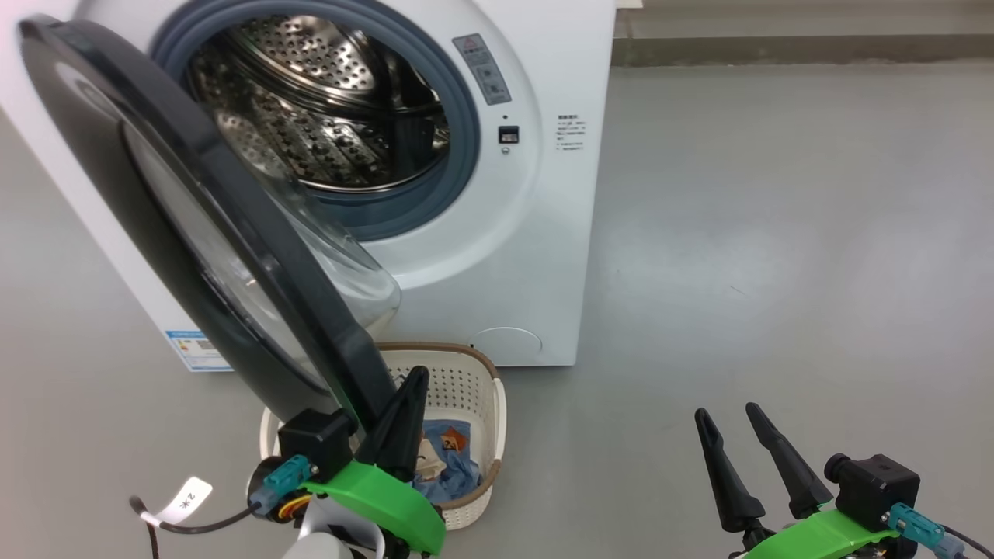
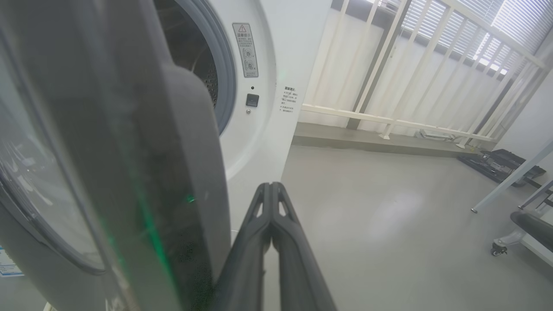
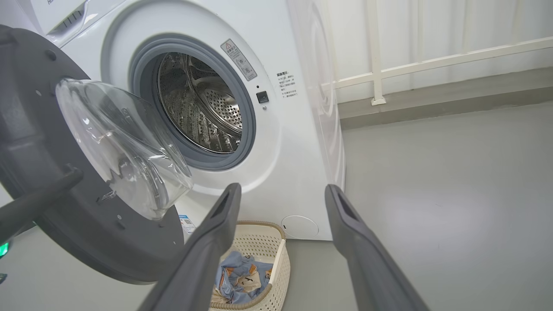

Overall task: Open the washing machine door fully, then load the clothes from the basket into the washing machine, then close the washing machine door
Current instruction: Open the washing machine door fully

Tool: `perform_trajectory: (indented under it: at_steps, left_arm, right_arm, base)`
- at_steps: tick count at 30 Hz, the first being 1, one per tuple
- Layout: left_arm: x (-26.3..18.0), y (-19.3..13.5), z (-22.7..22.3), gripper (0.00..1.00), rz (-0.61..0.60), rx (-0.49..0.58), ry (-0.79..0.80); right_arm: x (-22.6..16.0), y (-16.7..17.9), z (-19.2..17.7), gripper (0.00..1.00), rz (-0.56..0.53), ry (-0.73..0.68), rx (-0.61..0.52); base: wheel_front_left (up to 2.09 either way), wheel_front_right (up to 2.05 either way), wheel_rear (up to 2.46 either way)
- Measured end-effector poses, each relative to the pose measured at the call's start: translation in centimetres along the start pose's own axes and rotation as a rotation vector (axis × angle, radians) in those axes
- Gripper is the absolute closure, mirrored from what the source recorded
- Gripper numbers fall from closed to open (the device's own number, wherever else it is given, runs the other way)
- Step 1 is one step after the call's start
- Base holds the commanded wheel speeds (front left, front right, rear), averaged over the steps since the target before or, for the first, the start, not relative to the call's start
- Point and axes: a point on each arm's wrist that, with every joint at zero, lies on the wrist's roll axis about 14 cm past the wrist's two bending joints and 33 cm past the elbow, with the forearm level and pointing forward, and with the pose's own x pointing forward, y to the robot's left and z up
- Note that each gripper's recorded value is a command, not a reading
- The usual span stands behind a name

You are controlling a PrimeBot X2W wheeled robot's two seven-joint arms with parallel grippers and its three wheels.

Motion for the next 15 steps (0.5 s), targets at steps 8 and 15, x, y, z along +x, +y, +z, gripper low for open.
perform_trajectory:
  at_steps: [8,15]
  left_arm:
    - [-1.1,0.9,0.5,1.0,0.036,-0.005,-0.016]
    - [-1.8,1.6,0.8,1.0,0.061,-0.001,-0.025]
  right_arm:
    - [0.6,1.6,-0.2,0.0,0.051,0.006,0.001]
    - [1.2,2.9,-0.6,0.0,0.092,0.018,0.013]
  base:
    - [0.0,0.0,0.0]
    - [0.0,0.0,0.0]
